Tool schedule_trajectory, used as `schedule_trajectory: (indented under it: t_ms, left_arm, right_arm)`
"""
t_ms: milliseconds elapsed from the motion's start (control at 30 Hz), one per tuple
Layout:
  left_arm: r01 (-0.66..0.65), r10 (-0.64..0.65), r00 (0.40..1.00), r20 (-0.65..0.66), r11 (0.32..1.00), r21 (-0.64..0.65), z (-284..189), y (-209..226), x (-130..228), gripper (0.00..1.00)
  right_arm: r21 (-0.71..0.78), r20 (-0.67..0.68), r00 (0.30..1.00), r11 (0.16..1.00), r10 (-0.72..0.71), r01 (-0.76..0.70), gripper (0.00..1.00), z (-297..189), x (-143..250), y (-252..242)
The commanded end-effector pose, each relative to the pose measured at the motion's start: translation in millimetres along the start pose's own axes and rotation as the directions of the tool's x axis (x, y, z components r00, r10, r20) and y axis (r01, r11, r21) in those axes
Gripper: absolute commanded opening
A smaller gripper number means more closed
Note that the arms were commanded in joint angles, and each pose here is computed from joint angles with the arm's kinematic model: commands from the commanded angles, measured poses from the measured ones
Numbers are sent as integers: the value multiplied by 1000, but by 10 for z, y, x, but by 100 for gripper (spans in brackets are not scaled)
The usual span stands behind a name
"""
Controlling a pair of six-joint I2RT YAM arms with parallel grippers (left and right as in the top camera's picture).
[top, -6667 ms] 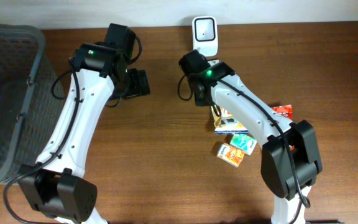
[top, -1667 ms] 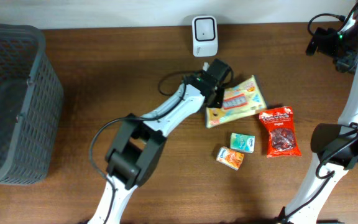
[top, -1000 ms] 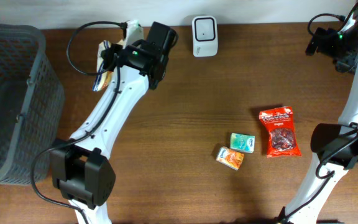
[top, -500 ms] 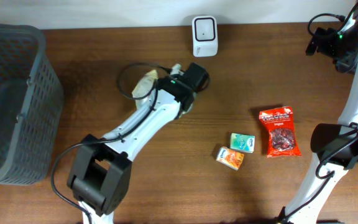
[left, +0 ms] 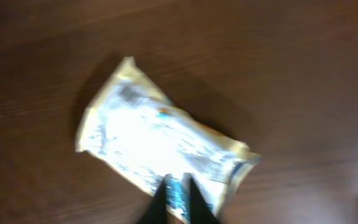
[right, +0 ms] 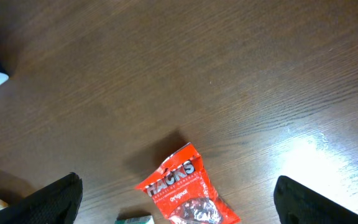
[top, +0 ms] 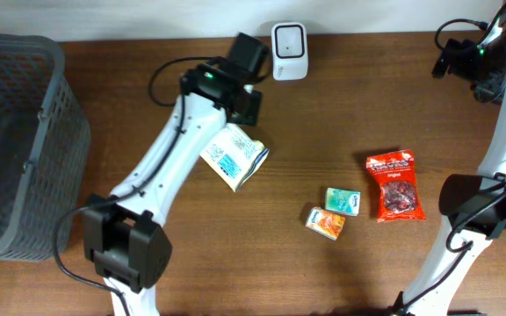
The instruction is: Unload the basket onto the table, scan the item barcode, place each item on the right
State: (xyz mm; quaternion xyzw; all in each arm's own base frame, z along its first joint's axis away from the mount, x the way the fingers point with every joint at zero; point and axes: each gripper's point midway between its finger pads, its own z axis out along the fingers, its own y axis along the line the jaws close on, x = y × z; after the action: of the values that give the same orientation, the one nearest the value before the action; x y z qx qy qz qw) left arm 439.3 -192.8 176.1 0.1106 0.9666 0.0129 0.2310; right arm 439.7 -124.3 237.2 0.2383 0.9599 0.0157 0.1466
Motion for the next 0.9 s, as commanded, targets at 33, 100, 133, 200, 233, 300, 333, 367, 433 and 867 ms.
schedule_trajectory:
  t_ms: [33,100,133,200,233,300,333,367,433,867]
  left_arm:
    - [83,-77,983,-168,996,25,719,-27,290,0]
    - [91,-63,966,-250,991,103,986,-236,466,0]
    - [94,-52,953,-300,987,128,1135,-330,593,0]
    - [106,-27,919,-394,978,179,1364,-522,854,0]
    - [114,-15,904,-428,972,207,1425,-620,955,0]
    - [127,19,889,-457,950,285,1421,-876,1050,0]
    - [128,34,891,-453,938,322,1392,-992,1049,0]
    - [131,65,896,-439,906,403,1326,-1240,1034,0]
    - [130,97,904,-416,866,484,1249,-1488,1008,0]
    - [104,71,877,-476,938,331,650,-1091,762,0]
  right_arm:
    - [0,31,1000,1000,-5,5,98,-124,-16,-12]
    - [0,31,1000,1000,-4,4,98,-124,-16,-12]
    - [-1,31,1000,1000,-4,4,99,-124,-16,-11]
    - [0,31,1000,1000,-5,5,99,-124,-16,-12]
    - [0,31,1000,1000,-5,5,98,-124,-16,-12]
    - [0,31,1000,1000,-5,5,98,-124,-16,-10]
    - [0,31,1000,1000,-5,5,98,-124,-16,-10]
    - [0,31,1000,1000,-4,4,98,-124,-16,-12]
    - [-1,31,1000,1000,-5,5,98,-124,-15,-10]
    - [0,31,1000,1000,-5,5,98,-124,-16,-10]
